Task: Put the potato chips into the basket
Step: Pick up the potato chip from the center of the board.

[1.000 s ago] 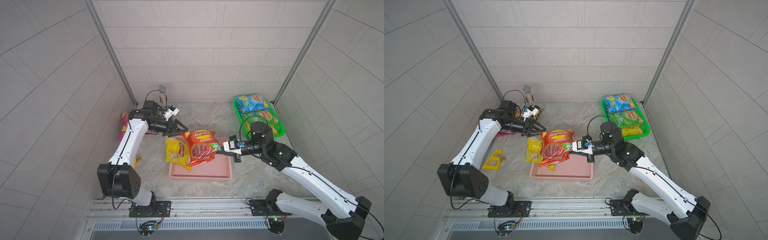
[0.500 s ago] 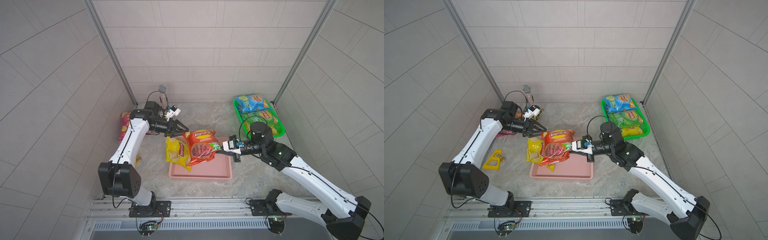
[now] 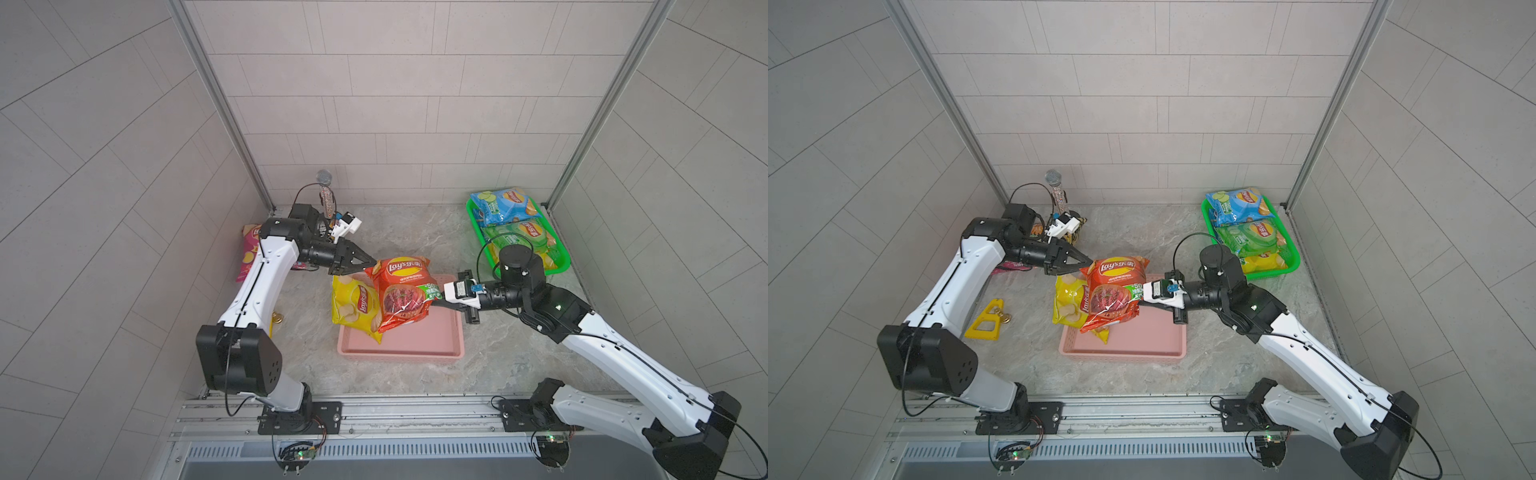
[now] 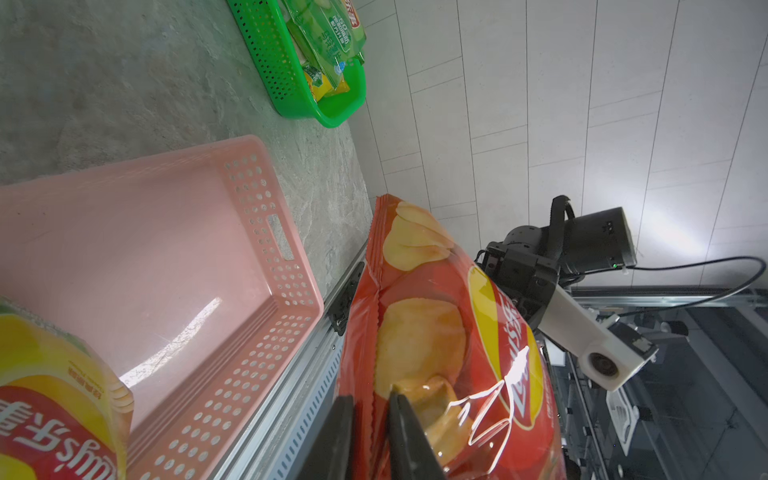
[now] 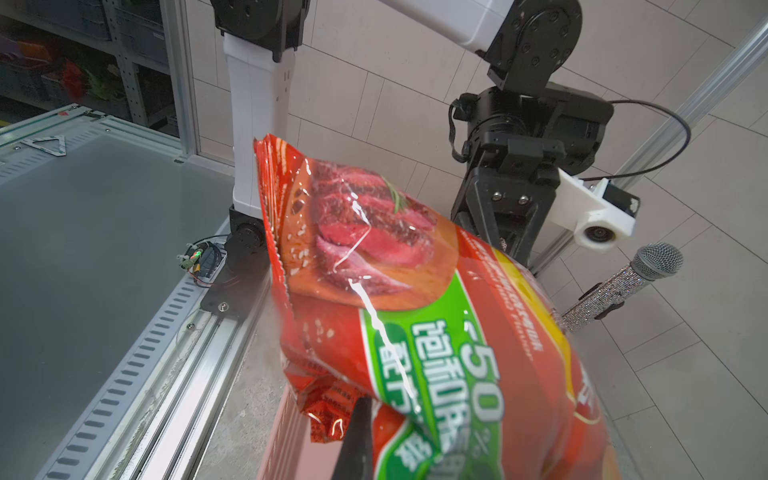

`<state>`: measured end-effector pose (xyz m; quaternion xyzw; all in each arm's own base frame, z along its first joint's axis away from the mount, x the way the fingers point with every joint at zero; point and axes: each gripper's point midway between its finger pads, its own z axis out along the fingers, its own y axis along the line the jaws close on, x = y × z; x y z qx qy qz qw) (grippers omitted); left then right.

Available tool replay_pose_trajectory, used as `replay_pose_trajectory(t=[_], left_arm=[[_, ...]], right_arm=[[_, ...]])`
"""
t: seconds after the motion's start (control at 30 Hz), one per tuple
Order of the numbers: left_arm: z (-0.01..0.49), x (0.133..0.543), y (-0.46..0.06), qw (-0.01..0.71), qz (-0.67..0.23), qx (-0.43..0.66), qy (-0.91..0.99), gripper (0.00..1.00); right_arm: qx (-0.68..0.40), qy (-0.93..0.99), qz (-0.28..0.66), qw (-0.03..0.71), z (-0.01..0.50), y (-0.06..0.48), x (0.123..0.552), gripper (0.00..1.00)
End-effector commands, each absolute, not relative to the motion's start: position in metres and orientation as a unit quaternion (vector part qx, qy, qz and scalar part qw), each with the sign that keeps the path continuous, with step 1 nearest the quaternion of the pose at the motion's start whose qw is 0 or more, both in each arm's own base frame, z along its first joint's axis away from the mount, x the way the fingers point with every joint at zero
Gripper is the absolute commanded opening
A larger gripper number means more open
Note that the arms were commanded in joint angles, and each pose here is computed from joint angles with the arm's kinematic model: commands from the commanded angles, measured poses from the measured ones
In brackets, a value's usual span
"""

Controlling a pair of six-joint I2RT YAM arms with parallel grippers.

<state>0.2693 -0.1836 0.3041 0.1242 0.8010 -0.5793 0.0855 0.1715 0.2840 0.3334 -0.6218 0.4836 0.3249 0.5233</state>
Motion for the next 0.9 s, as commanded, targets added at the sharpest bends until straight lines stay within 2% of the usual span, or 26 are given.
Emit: replay_pose_trajectory(t=[0.0,0.13,0.37,0.4,0.43,0.47,0.57,0.63,0.87], left_arm=[[0.311,0.261,-0.188,0.075,-0.592,0.132,0.792,0.15],[0.313,0.260,-0.187,0.076,-0.586,0.139,0.795,0.01],[0.316,0.262,-0.184,0.095,-0.561,0.158,0.807,0.00],[0.318,0.263,-0.183,0.102,-0.555,0.163,0.809,0.00],[0.319,0.263,-0.182,0.111,-0.547,0.169,0.812,0.00],[0.321,0.265,-0.181,0.119,-0.540,0.174,0.815,0.00],[0.327,0.274,-0.178,0.157,-0.516,0.176,0.823,0.00],[0.335,0.284,-0.176,0.192,-0.501,0.171,0.826,0.00],[0.345,0.300,-0.182,0.277,-0.436,0.187,0.835,0.00]], right_arm=[[-0.621,0.469,0.309,0.547,0.342,0.284,0.174,0.00],[-0.619,0.474,0.300,0.549,0.339,0.283,0.177,0.00],[-0.598,0.502,0.278,0.559,0.329,0.278,0.187,0.00],[-0.590,0.509,0.273,0.563,0.328,0.277,0.190,0.08],[-0.578,0.518,0.266,0.571,0.327,0.274,0.195,0.26],[-0.565,0.528,0.257,0.580,0.326,0.272,0.200,0.37],[-0.526,0.549,0.232,0.606,0.324,0.262,0.212,0.51],[-0.495,0.567,0.216,0.622,0.322,0.254,0.220,0.75],[-0.406,0.621,0.187,0.644,0.310,0.228,0.238,0.82]])
